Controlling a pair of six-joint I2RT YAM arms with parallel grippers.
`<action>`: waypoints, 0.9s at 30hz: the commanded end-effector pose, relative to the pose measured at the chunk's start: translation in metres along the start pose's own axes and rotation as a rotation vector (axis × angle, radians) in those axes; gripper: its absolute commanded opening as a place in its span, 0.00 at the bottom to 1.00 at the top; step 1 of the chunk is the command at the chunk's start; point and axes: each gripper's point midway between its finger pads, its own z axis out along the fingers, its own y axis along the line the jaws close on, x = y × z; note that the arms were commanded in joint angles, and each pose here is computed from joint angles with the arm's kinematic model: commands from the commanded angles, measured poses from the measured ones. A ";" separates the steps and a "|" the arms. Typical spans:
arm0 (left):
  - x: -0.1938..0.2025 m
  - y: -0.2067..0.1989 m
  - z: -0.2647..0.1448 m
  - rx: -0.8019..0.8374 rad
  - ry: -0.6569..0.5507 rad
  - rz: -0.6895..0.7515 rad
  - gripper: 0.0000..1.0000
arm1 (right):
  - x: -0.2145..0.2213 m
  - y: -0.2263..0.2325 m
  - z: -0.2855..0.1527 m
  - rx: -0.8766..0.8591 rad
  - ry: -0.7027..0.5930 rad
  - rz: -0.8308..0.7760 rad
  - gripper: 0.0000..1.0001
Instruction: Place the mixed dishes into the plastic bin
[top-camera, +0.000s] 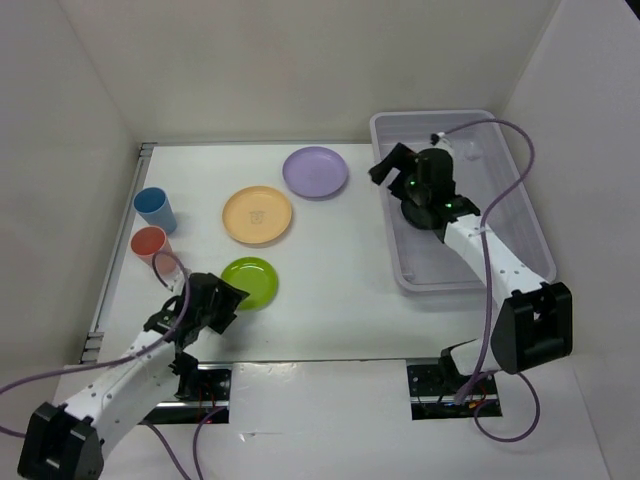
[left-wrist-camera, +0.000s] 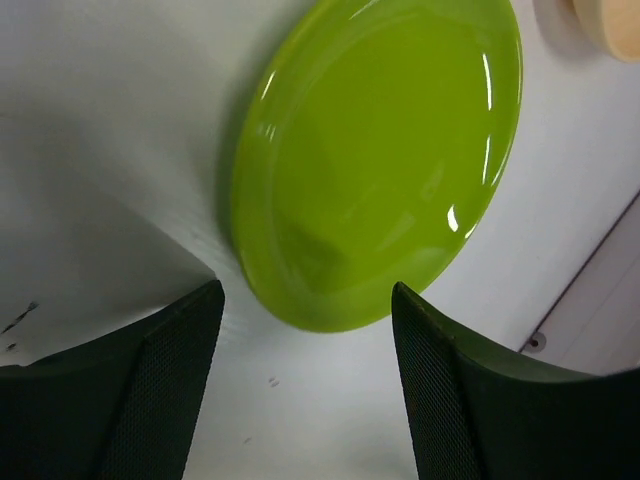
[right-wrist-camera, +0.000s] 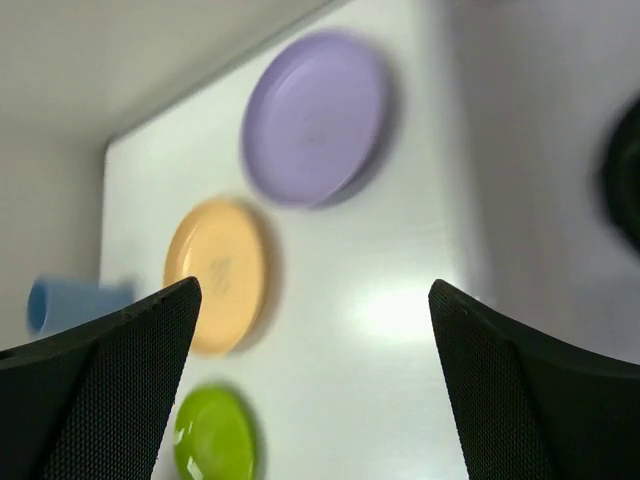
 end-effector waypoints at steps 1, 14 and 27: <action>-0.009 -0.020 0.009 0.002 -0.025 -0.005 0.75 | 0.042 0.065 -0.014 -0.216 0.139 -0.113 0.99; 0.000 -0.041 0.050 -0.074 0.025 0.104 0.00 | 0.219 0.086 -0.009 -0.334 0.552 -0.307 0.99; 0.007 -0.040 0.048 -0.054 0.061 0.110 0.00 | 0.345 0.041 0.018 -0.397 0.921 -0.266 0.83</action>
